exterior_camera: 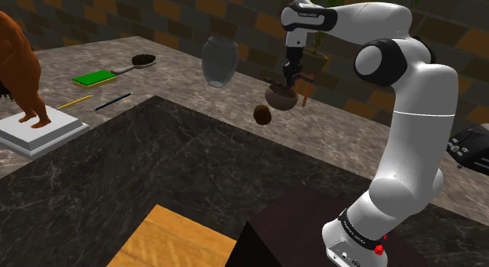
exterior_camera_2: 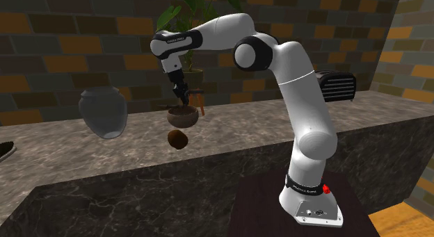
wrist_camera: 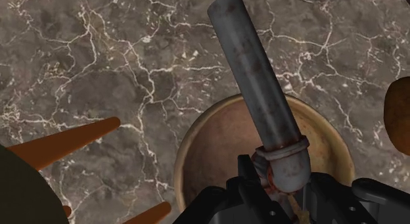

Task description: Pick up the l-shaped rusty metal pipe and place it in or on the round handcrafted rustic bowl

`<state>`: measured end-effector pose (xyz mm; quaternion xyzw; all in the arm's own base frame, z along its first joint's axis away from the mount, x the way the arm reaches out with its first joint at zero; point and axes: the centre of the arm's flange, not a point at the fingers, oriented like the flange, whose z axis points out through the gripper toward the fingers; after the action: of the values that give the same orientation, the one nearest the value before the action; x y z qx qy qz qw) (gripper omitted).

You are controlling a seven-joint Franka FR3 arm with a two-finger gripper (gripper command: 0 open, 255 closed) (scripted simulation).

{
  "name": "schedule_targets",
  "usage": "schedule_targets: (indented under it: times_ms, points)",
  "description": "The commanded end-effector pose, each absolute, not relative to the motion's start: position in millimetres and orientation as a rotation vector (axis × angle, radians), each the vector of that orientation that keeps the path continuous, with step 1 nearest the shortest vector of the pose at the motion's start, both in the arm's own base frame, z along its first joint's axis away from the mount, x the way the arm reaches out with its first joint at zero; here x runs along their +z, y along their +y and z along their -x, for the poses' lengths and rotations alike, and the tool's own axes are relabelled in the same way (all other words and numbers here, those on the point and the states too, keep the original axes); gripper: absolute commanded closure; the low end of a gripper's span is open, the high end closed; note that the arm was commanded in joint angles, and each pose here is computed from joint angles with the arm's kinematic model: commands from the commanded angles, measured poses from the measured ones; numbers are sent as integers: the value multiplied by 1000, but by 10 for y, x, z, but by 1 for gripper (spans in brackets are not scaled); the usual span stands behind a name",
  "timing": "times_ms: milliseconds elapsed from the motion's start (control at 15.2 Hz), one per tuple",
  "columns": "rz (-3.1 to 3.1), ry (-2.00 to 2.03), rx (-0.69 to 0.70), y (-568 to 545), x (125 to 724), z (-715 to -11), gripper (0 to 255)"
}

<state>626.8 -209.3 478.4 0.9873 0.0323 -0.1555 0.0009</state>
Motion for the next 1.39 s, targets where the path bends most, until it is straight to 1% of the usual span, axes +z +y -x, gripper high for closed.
schedule_targets:
  times_ms: [0,462,528,858,1122,1320]
  points:
    - [-3100,101,-487,-2102,4731,-6274,255]
    - [-3100,101,-487,-2102,4731,-6274,255]
    - [-3100,101,-487,-2102,4731,-6274,0]
    - [-3100,101,-487,-2102,4731,-6274,0]
    - [-3100,101,-487,-2096,5207,-6427,0]
    - [-3100,101,-487,-2096,5207,-6427,0]
